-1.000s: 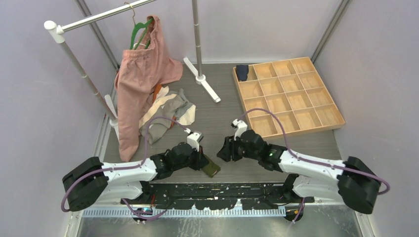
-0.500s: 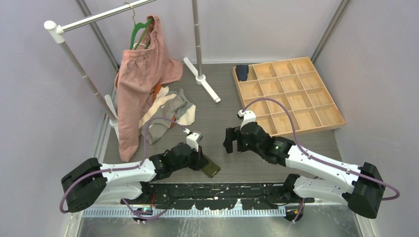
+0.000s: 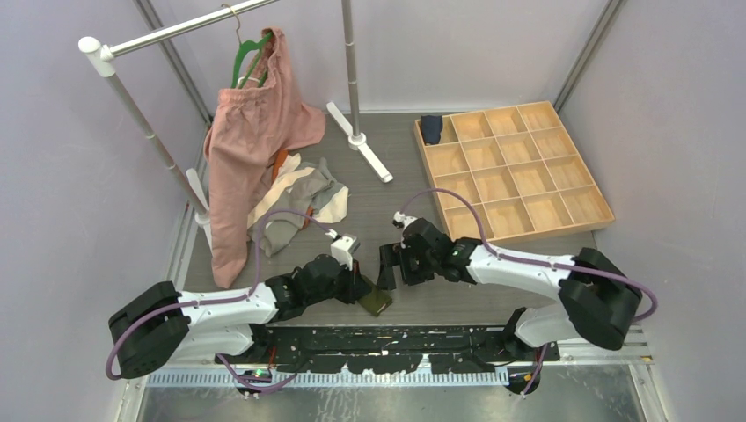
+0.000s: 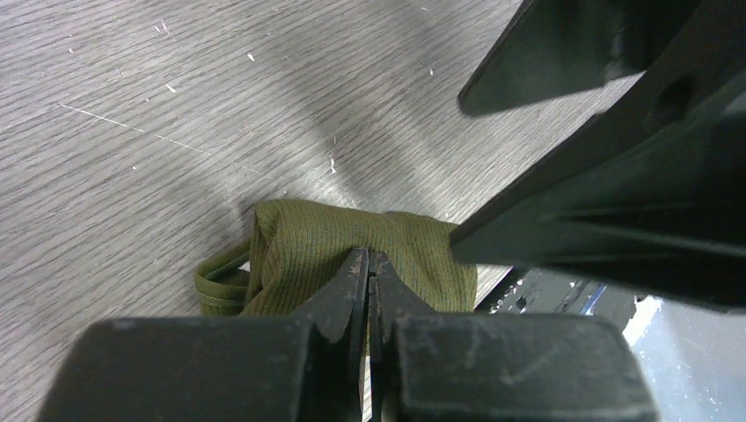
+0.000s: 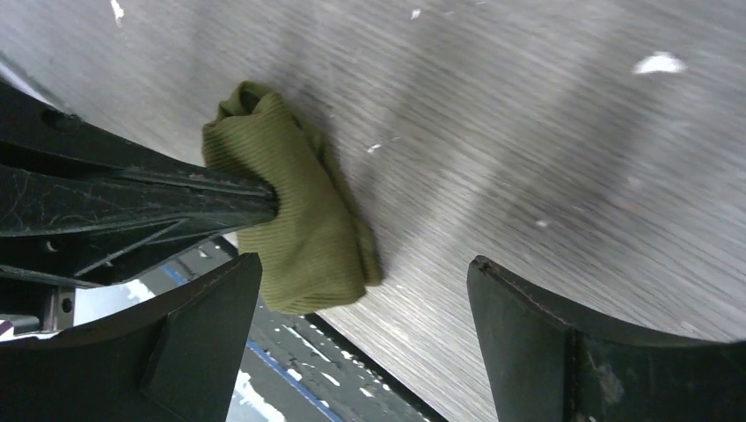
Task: Roll the underwear
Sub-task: Roll the underwear to the center of the board, then pick up the underwear from the center of the board.
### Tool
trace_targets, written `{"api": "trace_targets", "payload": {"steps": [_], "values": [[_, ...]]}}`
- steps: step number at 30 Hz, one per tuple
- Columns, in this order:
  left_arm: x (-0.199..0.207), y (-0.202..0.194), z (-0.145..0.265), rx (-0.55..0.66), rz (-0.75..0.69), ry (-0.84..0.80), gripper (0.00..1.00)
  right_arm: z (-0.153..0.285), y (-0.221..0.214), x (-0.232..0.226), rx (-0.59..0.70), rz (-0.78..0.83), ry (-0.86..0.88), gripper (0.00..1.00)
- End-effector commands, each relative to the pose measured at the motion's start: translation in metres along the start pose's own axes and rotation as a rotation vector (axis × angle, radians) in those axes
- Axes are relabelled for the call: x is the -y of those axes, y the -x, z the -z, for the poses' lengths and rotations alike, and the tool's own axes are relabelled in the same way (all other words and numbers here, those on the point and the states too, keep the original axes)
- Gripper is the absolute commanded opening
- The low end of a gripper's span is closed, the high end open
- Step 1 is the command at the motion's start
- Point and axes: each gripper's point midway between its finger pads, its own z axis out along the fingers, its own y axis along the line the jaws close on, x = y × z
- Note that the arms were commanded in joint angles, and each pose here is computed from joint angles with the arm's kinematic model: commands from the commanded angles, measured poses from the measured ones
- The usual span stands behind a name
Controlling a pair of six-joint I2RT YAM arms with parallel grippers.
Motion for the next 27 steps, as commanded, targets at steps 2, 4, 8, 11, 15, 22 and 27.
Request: {"api": "trace_targets", "payload": {"steps": [2,4,8,11,15,22,27], "values": [[-0.02,-0.033,0.006,-0.1,0.005,0.057,0.01,-0.012,0.004,-0.046,-0.047,-0.027,0.222,0.91],[-0.021,-0.035,0.006,-0.104,0.01,0.055,0.01,-0.019,0.002,-0.048,-0.062,-0.029,0.23,0.9],[-0.021,-0.036,0.008,-0.105,0.018,0.054,0.01,-0.032,-0.009,-0.041,-0.118,-0.016,0.22,0.87],[-0.021,-0.038,0.009,-0.109,0.019,0.051,0.01,-0.041,-0.022,-0.031,-0.156,0.005,0.205,0.84],[-0.021,-0.039,0.009,-0.116,0.017,0.048,0.01,-0.051,-0.038,-0.024,-0.227,0.0,0.197,0.76],[-0.02,-0.039,0.01,-0.118,0.021,0.048,0.01,-0.049,-0.06,-0.014,-0.303,-0.003,0.19,0.66],[-0.022,-0.04,0.01,-0.122,0.021,0.055,0.01,-0.056,-0.071,-0.001,-0.342,-0.011,0.143,0.63]]}}
